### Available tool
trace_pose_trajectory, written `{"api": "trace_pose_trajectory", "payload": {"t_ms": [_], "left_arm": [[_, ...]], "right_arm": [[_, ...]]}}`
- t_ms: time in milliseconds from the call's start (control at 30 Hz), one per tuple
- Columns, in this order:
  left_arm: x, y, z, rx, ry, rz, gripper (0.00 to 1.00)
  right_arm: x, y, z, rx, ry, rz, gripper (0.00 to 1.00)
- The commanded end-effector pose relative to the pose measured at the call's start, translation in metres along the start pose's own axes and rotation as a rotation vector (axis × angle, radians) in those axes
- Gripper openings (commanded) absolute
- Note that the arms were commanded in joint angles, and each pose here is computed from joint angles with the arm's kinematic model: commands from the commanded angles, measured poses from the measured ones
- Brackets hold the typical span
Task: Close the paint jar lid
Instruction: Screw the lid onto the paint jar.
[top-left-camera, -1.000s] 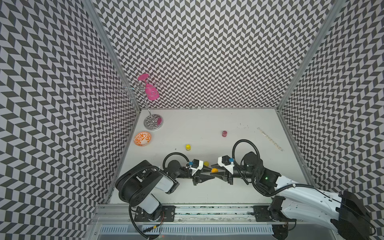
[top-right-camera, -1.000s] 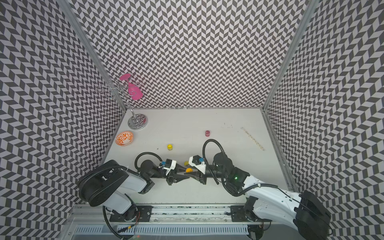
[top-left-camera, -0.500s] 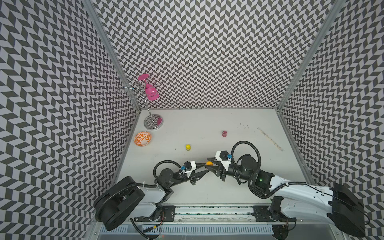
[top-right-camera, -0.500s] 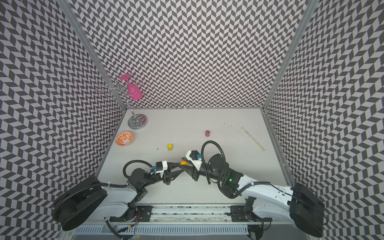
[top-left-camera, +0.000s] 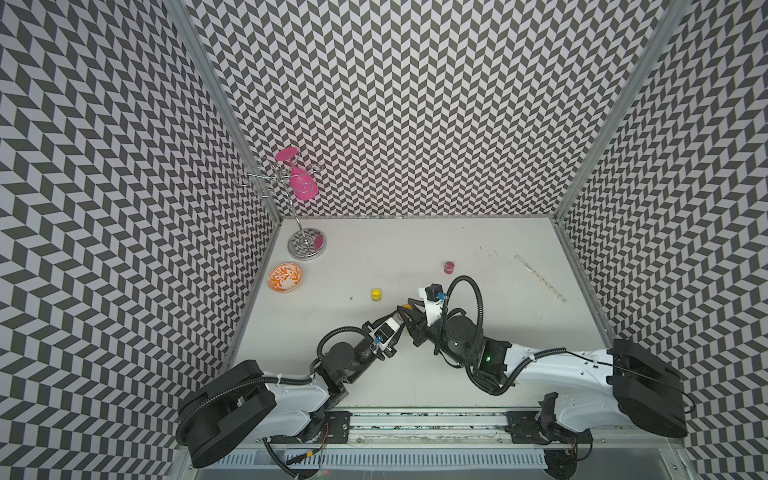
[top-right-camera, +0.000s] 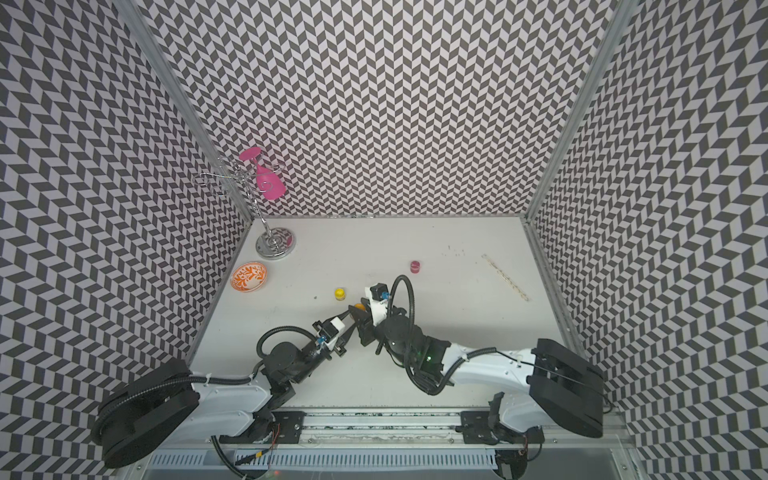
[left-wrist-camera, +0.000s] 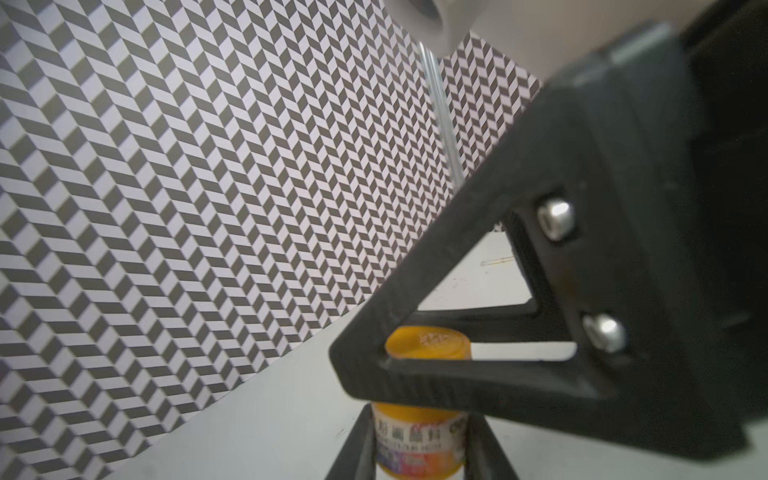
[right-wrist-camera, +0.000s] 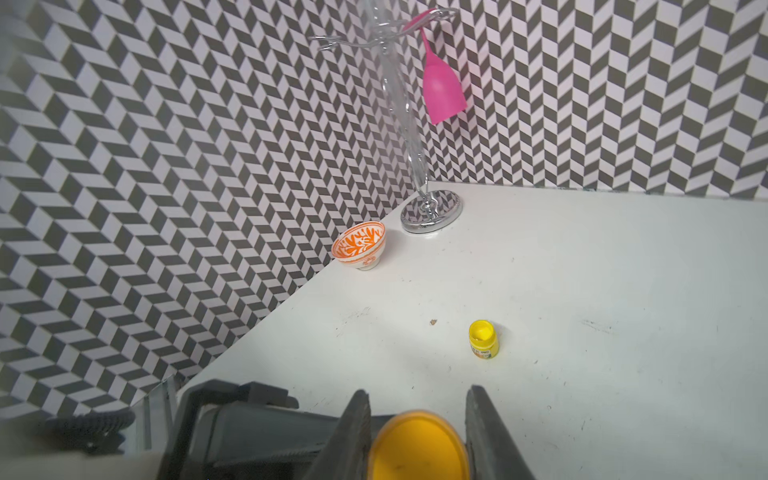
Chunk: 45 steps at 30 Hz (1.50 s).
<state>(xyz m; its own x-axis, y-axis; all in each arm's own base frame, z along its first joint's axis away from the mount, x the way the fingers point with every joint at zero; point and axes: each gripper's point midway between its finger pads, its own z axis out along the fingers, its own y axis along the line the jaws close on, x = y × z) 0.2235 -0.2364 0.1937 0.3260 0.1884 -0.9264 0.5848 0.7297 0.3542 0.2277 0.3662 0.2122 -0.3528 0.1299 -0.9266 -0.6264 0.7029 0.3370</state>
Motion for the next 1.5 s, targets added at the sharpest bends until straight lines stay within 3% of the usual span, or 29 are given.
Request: {"api": "trace_pose_trajectory", "payload": {"t_ms": [0,133,433,467,700,833,900,1067,1167,1267,1367,1467], "left_arm": [[-0.097,0.081,-0.005,-0.398,-0.306,0.003,0.23],[-0.086,0.078,-0.007,-0.405,-0.283,0.012,0.24],[-0.050,0.059,0.004,-0.328,-0.163,0.021,0.24],[-0.045,0.057,0.004,-0.320,-0.146,0.021,0.24],[-0.030,0.043,0.000,-0.210,-0.117,-0.080,0.26],[-0.034,0.018,-0.002,0.028,-0.149,-0.186,0.26],[-0.040,0.001,-0.006,0.138,-0.182,-0.183,0.27],[-0.046,-0.058,-0.010,0.488,-0.242,-0.148,0.26],[-0.054,-0.075,-0.021,0.638,-0.296,-0.156,0.26],[-0.063,-0.086,-0.034,0.737,-0.353,-0.170,0.26],[-0.070,-0.092,-0.044,0.809,-0.389,-0.186,0.26],[-0.073,-0.096,-0.048,0.850,-0.407,-0.196,0.26]], "right_arm": [[0.101,0.000,-0.016,0.014,0.331,0.035,0.16],[0.093,0.004,-0.019,-0.006,0.313,0.062,0.22],[0.069,-0.001,-0.043,-0.024,0.213,0.069,0.86],[0.066,-0.003,-0.047,-0.025,0.202,0.075,0.90],[0.067,-0.031,-0.067,0.079,0.192,0.097,0.91],[0.039,-0.044,-0.081,0.093,0.090,-0.003,0.90],[0.019,-0.044,-0.089,0.062,0.023,-0.079,0.89],[-0.033,-0.015,-0.120,-0.180,-0.148,-0.360,0.89],[-0.047,0.005,-0.144,-0.320,-0.226,-0.509,0.87],[-0.054,0.015,-0.162,-0.428,-0.290,-0.560,0.85],[-0.042,0.027,-0.163,-0.559,-0.246,-0.593,0.83],[-0.021,0.032,-0.146,-0.629,-0.118,-0.603,0.79]]}}
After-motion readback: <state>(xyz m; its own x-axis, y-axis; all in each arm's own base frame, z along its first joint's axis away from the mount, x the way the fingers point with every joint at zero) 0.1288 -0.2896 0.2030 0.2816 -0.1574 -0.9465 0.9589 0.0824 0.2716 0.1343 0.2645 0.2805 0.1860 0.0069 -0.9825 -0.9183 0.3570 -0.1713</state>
